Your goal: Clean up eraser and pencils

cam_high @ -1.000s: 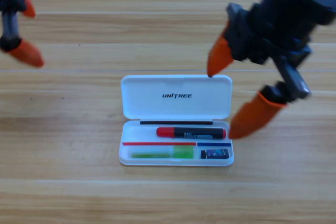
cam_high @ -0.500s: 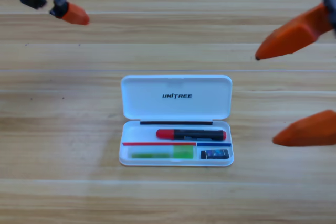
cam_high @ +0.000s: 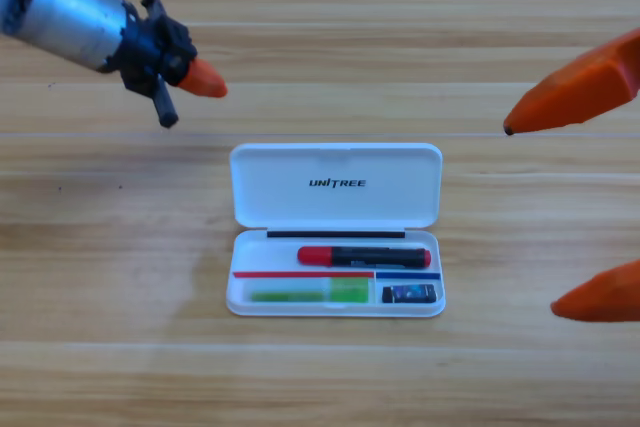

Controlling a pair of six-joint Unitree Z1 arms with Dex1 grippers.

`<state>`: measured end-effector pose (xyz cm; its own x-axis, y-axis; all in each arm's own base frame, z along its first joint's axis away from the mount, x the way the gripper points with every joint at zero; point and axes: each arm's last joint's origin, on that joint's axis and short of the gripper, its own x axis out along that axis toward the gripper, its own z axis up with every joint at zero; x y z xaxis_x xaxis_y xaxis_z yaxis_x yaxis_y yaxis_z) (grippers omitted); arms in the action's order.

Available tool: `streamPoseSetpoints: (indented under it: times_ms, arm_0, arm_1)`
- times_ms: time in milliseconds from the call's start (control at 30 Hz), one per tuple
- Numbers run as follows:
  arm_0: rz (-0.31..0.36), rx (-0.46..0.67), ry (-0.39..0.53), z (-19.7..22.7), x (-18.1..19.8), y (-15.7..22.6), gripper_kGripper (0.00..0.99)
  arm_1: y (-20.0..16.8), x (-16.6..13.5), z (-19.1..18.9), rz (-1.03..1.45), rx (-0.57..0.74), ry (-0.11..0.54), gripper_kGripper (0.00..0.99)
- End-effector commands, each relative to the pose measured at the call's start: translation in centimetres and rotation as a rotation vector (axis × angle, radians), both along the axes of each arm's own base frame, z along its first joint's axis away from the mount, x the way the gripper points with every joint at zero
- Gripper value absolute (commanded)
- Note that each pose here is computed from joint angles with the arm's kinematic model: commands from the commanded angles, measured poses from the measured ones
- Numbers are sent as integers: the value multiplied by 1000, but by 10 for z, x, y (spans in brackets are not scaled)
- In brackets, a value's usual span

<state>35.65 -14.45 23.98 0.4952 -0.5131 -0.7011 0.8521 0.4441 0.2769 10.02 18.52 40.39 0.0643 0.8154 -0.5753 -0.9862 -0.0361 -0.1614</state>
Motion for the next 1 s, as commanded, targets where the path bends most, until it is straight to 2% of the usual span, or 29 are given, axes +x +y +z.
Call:
streamPoseSetpoints:
  times_ms: [33, 167, 467, 1000]
  arm_0:
    - [-23, 11, 85, -39, -1, -9, 0]
    - [-55, -7, 129, -52, 1, -16, 0]
    - [-190, -152, 218, -64, 1, -25, 0]
    - [-289, -167, 234, -48, -21, -43, 0]
  arm_1:
    - [5, 3, -13, 6, -24, 44, 950]
    - [7, 3, -15, 20, -27, 60, 950]
    - [14, 7, -21, 35, -44, 86, 950]
    - [26, 13, -28, 61, -52, 137, 950]
